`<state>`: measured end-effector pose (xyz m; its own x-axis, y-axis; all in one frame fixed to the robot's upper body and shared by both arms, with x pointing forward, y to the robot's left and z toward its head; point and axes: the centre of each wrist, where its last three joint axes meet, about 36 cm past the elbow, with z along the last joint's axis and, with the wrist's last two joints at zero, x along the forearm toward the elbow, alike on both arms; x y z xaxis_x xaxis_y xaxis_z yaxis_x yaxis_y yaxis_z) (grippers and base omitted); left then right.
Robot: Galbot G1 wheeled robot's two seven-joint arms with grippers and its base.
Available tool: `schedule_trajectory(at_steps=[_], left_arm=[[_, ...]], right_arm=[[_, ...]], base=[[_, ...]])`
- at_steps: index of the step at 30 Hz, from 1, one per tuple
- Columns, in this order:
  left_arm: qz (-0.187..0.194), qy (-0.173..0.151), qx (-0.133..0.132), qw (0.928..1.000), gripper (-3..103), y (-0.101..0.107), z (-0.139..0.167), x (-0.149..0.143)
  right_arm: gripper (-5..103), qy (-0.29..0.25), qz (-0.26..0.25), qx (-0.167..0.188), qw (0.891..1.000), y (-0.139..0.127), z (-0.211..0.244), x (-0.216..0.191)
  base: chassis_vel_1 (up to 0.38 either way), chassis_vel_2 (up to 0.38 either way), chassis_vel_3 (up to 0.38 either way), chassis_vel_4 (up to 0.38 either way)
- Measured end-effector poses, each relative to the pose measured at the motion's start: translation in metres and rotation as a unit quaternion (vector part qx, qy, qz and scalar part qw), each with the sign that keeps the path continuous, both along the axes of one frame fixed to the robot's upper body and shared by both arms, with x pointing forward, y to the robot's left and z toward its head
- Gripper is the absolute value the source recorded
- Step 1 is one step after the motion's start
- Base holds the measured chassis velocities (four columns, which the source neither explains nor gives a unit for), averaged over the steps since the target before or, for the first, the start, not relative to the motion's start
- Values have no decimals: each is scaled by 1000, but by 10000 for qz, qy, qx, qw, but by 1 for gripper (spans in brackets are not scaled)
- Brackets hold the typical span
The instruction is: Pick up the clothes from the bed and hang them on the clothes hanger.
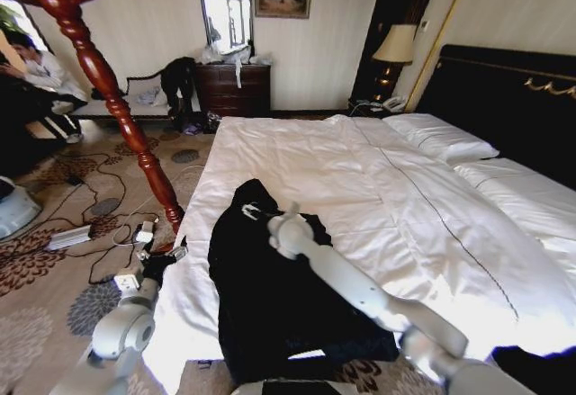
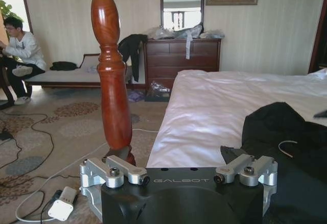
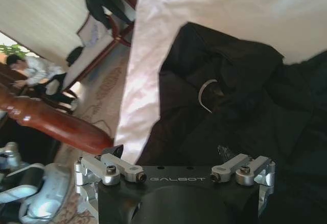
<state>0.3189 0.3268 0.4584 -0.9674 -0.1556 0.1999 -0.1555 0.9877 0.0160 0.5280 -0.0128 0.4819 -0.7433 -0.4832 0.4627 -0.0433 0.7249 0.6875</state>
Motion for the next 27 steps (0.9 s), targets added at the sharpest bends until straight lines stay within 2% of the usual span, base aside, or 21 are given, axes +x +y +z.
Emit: schedule_trajectory(at_steps=[4, 11, 14, 16, 18, 19, 23, 27], left_arm=[[50, -13, -39, 10000, 100, -1, 2, 0], [92, 1, -35, 10000, 100, -2, 2, -2], [108, 9, -20, 9999, 100, -1, 2, -2], [113, 16, -12, 9999, 100, -1, 2, -3], [113, 20, -11, 9999, 100, -1, 2, -4], [113, 20, -11, 9999, 100, -1, 2, -4], [105, 41, -21, 9999, 100, -2, 1, -4], [96, 74, -31, 9999, 100, -3, -2, -4]], right_arm=[[100, 189, -142, -142, 9996, 21, -16, 7], [100, 565, -265, -72, 9980, 43, -31, -1], [100, 570, -296, -181, 9978, 47, -40, -2], [100, 501, -386, -389, 9972, 49, -51, 1], [100, 343, -580, -643, 9957, 46, -63, 9], [100, 343, -580, -643, 9957, 46, -63, 9], [100, 36, -981, -949, 9906, 25, -64, 35], [100, -94, -1132, -1038, 9881, 8, -59, 45]], base=[[0, 0, 0, 0], [0, 0, 0, 0], [0, 0, 0, 0], [0, 0, 0, 0], [0, 0, 0, 0], [0, 0, 0, 0], [0, 0, 0, 0], [0, 0, 0, 0]])
